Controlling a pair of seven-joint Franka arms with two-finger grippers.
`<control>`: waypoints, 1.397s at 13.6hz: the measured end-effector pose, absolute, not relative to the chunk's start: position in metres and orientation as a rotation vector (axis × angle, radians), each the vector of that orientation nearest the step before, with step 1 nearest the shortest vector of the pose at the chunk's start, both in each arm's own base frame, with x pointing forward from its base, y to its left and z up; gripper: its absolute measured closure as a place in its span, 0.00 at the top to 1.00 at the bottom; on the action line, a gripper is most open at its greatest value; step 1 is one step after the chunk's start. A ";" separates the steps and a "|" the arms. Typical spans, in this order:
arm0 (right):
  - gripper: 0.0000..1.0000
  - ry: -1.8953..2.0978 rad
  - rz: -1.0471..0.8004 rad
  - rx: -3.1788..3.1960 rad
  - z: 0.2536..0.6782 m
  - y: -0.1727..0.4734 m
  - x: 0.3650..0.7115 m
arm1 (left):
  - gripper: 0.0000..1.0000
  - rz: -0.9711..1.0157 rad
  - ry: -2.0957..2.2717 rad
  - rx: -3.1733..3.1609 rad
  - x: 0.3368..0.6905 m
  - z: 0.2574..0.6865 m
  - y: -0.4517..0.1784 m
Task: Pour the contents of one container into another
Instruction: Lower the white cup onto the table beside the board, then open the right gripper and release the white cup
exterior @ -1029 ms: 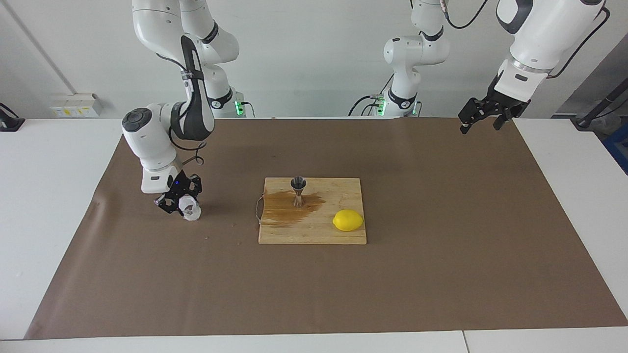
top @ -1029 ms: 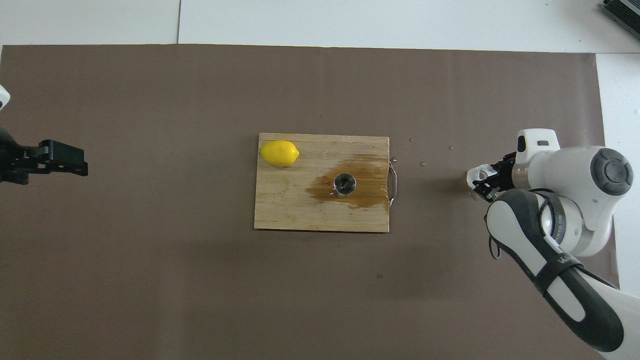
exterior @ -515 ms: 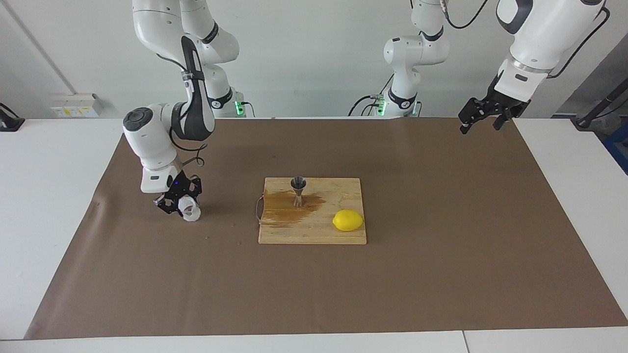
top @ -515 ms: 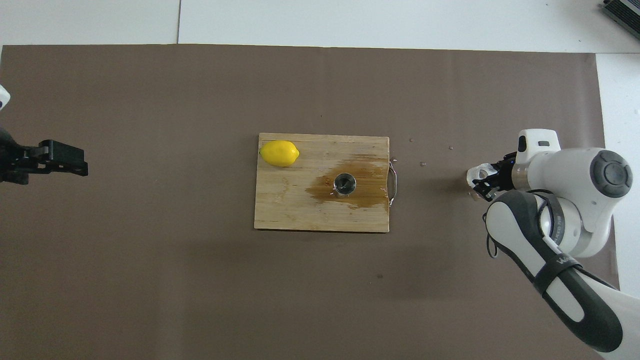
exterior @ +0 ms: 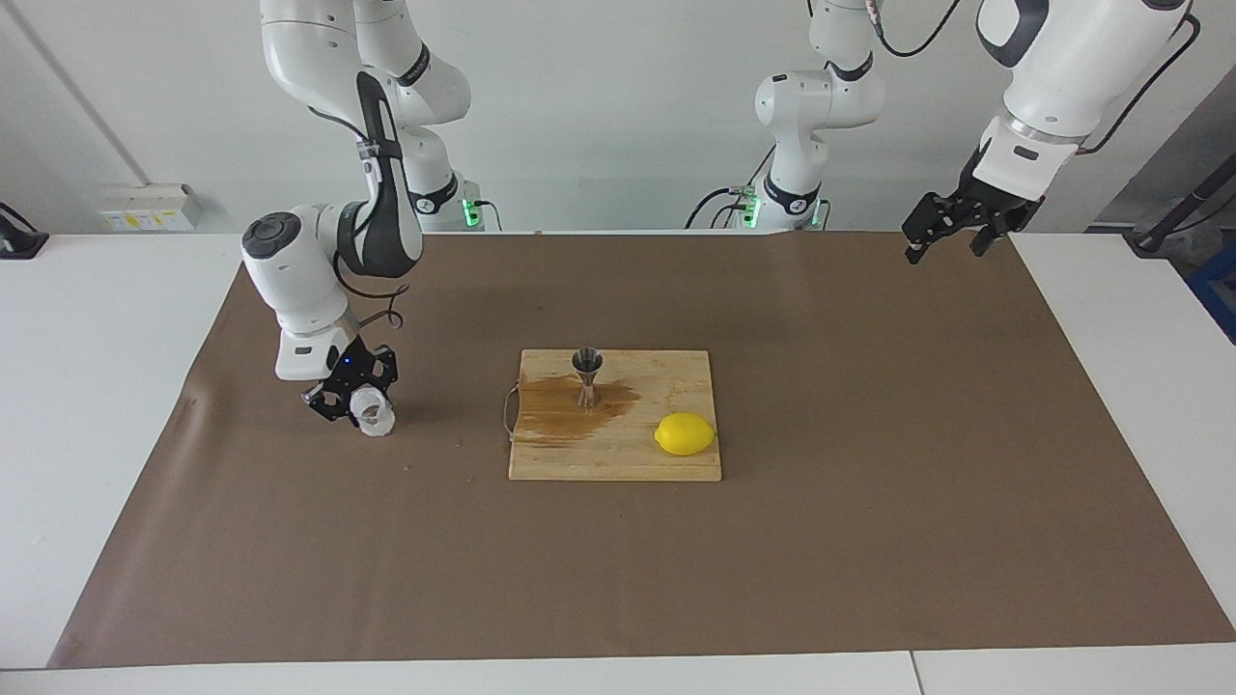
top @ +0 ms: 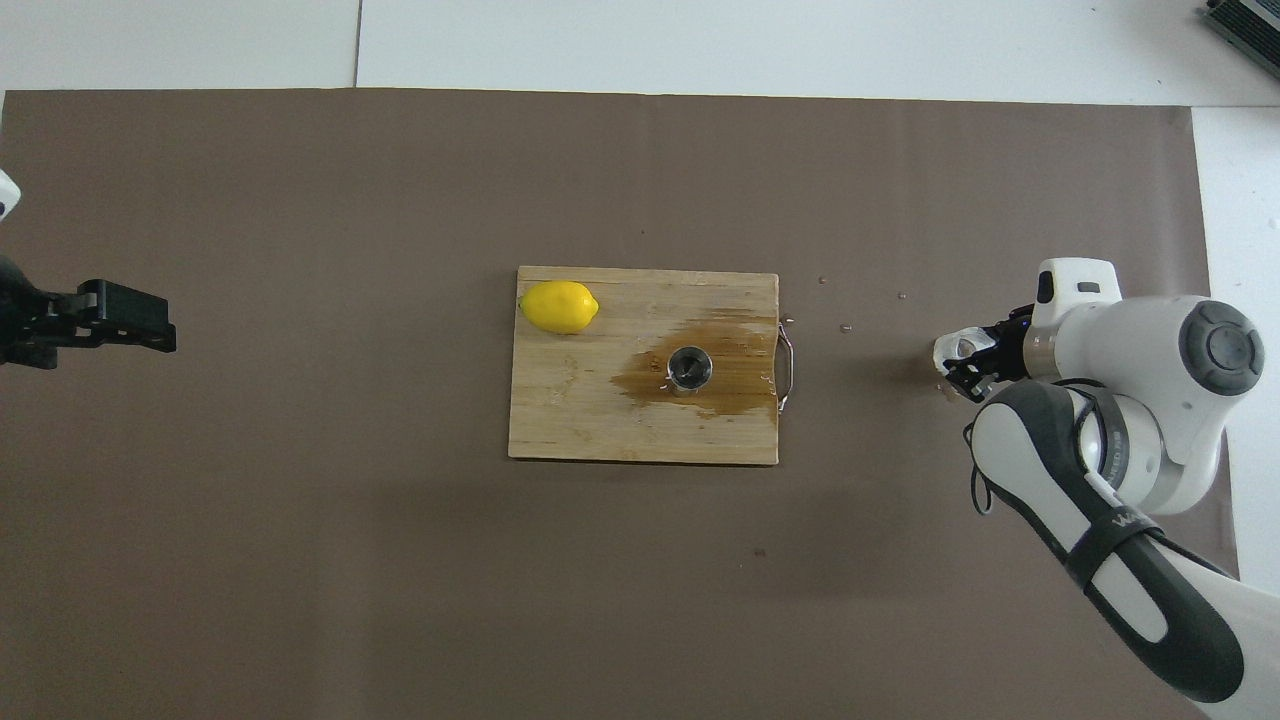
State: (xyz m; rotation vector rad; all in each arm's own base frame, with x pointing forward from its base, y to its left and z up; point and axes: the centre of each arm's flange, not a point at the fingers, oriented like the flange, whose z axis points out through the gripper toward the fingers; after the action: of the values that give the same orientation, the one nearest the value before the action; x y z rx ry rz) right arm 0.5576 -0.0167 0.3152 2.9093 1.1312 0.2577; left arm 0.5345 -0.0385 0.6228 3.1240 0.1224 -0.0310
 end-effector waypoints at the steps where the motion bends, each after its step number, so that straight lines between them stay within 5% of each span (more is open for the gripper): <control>1: 0.66 1.128 0.252 2.911 0.312 -0.018 0.558 | 1.00 -0.031 0.122 3.124 0.534 0.623 -0.038; 3: 0.83 1.125 0.254 2.909 0.308 -0.019 0.558 | 1.00 -0.031 0.122 3.124 0.534 0.623 -0.038; 7: 0.99 1.108 0.248 2.919 0.309 -0.019 0.560 | 1.00 -0.031 0.122 3.124 0.534 0.623 -0.038; 19: 1.00 0.942 0.113 3.065 0.410 -0.031 0.595 | 1.00 -0.031 0.122 3.124 0.534 0.623 -0.038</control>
State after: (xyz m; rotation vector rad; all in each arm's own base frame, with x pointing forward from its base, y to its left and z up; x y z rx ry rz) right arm 0.5947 -0.0308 0.4099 3.0651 0.9423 0.1129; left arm 0.5345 -0.0385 0.6228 3.1240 0.1224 -0.0310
